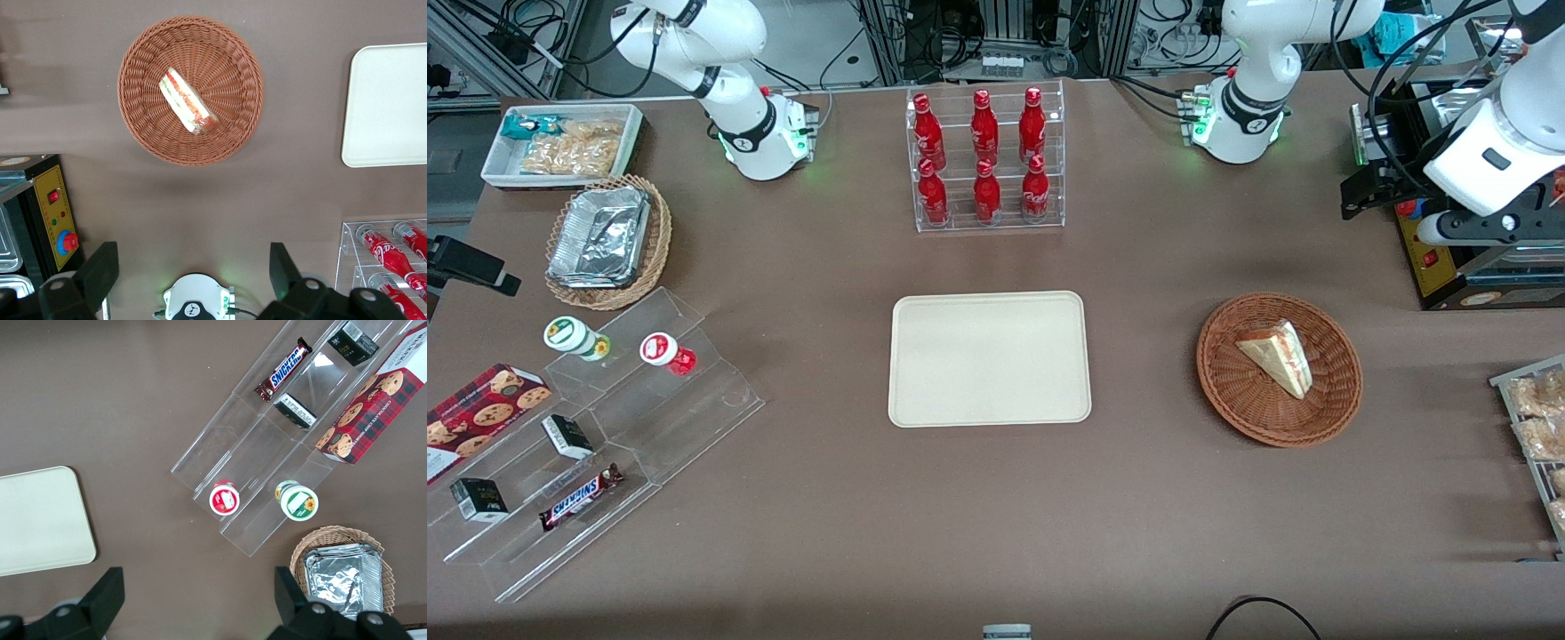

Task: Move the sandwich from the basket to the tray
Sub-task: 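Move the left gripper down over the sandwich in the wicker basket, then lower the left gripper around the sandwich wedge and close it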

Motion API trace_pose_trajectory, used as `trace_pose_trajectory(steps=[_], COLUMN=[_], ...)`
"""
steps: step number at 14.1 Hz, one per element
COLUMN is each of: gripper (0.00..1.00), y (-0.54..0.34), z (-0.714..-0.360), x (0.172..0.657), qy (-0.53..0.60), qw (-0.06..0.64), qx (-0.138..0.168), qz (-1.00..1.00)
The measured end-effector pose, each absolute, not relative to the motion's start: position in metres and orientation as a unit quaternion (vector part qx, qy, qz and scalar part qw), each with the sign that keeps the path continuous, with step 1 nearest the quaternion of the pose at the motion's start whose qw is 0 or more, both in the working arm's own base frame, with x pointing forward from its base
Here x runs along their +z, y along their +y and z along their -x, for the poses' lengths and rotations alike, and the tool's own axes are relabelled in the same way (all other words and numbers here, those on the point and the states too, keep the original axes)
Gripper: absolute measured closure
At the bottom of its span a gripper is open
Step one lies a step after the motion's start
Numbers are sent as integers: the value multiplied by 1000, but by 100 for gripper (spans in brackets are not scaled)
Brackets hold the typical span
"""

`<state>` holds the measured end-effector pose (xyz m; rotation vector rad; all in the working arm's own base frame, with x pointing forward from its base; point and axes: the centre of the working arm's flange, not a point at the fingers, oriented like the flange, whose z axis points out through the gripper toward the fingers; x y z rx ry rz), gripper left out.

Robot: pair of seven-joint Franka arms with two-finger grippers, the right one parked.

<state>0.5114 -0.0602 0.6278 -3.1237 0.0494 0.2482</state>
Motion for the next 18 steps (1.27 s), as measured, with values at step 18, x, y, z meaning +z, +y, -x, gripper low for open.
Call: trace_pose_trajectory(steps=[18], gripper=[0], y=[-35], z=[-537], x=[347], qy=[-135], qw=[13], qx=[50], qz=[990])
